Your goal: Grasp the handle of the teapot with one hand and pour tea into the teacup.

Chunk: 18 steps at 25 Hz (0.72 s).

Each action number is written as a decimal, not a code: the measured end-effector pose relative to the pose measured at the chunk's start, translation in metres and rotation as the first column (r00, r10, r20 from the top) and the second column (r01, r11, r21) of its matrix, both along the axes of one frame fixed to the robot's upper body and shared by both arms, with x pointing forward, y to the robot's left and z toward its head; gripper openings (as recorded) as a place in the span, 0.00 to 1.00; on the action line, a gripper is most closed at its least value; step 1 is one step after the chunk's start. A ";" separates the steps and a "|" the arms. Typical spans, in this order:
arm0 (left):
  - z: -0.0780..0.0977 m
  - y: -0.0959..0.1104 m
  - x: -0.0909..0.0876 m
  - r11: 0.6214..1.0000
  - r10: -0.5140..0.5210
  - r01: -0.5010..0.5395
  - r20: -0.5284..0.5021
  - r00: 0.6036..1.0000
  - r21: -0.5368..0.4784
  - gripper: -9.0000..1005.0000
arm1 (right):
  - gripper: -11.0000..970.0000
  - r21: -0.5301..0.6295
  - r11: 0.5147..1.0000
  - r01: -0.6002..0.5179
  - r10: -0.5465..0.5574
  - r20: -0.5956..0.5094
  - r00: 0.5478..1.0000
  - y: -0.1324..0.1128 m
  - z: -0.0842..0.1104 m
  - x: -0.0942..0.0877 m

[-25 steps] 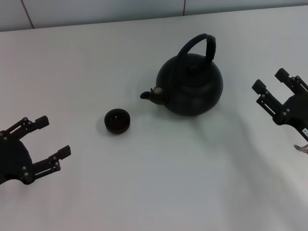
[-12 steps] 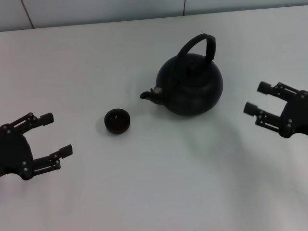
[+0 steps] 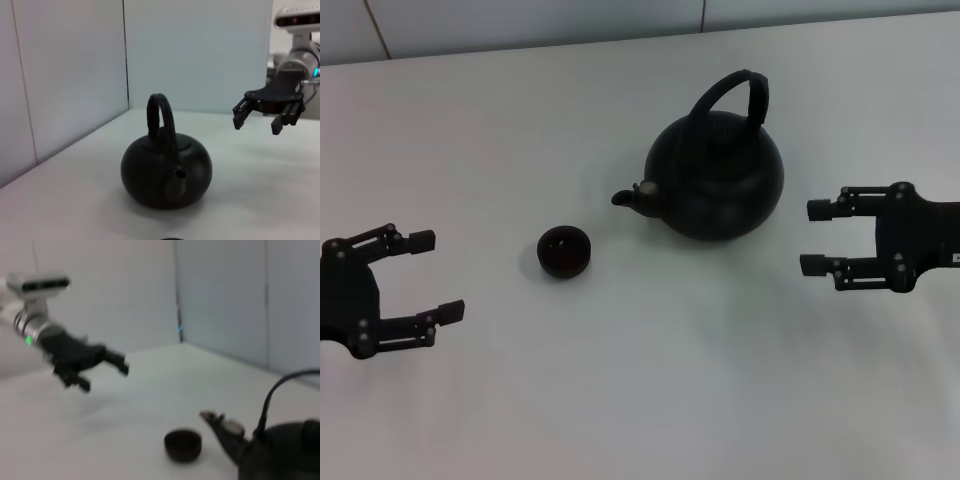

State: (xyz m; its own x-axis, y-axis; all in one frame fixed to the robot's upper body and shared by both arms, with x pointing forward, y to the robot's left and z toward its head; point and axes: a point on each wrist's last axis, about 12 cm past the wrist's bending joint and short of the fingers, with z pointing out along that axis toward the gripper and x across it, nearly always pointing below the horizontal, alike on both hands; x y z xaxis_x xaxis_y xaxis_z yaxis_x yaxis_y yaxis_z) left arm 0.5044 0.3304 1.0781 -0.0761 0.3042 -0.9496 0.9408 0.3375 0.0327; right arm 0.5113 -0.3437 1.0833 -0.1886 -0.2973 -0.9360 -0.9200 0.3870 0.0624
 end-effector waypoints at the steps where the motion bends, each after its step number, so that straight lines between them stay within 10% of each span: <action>1: 0.003 0.002 0.002 1.000 0.000 0.000 0.001 1.000 0.011 0.86 | 0.72 -0.021 1.000 -0.013 0.013 -0.013 1.000 0.001 0.001 0.003; 18: 0.009 -0.003 0.014 0.997 -0.042 0.043 -0.022 0.999 0.061 0.86 | 0.72 -0.094 0.993 -0.069 0.067 -0.029 0.997 0.008 0.005 0.013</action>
